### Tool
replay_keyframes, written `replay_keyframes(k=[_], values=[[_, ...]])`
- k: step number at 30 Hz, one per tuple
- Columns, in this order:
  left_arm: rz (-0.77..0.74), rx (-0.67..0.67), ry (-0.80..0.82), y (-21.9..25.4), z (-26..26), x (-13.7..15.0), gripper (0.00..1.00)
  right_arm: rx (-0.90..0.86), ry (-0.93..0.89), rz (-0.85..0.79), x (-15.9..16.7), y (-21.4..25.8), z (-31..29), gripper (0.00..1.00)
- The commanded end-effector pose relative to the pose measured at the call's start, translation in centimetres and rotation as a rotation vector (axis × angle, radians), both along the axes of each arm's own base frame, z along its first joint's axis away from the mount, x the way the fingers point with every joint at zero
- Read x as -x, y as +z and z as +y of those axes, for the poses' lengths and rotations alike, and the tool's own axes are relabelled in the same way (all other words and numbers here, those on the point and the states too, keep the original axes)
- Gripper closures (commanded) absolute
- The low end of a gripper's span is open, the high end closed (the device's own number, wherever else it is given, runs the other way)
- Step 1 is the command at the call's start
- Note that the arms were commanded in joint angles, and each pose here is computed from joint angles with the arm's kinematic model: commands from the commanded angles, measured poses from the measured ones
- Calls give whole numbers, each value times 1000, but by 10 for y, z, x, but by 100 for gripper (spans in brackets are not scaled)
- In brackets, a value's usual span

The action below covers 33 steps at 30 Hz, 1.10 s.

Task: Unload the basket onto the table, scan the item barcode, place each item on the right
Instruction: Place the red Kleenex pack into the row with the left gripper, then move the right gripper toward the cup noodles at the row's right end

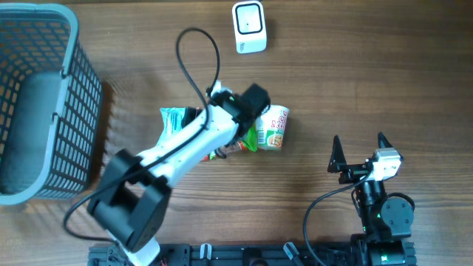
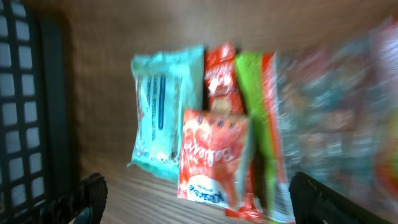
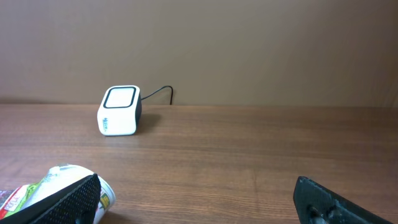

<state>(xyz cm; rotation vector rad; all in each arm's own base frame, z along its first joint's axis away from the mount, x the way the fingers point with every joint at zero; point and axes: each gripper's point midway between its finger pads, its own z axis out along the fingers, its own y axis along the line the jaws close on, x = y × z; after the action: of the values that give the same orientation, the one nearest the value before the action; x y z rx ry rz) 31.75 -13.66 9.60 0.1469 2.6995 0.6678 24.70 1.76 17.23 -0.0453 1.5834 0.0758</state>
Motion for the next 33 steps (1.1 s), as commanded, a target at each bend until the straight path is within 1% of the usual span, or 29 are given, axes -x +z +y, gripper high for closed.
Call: replay_keyframes(k=[1,2,3,4,5,7,10,11,13,15,18,33], values=[[-150,278,-19,90,-13,-30,0,17,8,-10,0,2,2,0],[-232,356,21,124,0,-41,0,17,8,-11,0,2,1,0],[-279,385,51,141,12,-46,0,16,8,-10,0,2,1,0],[-365,425,122,168,43,-52,0,16,8,-10,0,2,1,0],[-413,453,175,181,66,-53,0,16,8,-10,0,2,1,0],[-474,483,274,198,109,-51,0,17,8,-10,0,2,2,0],[-520,488,391,206,164,-47,0,17,8,-10,0,2,2,0],[-519,538,429,204,178,-46,0,16,8,-10,0,2,1,0],[-515,578,459,202,189,-46,0,17,8,-10,0,2,1,0],[-521,575,479,202,197,-45,0,16,8,-10,0,2,1,0],[-496,570,489,198,197,-39,0,17,8,-10,0,2,1,0],[-496,570,489,198,197,-39,0,16,8,-10,0,2,2,0]])
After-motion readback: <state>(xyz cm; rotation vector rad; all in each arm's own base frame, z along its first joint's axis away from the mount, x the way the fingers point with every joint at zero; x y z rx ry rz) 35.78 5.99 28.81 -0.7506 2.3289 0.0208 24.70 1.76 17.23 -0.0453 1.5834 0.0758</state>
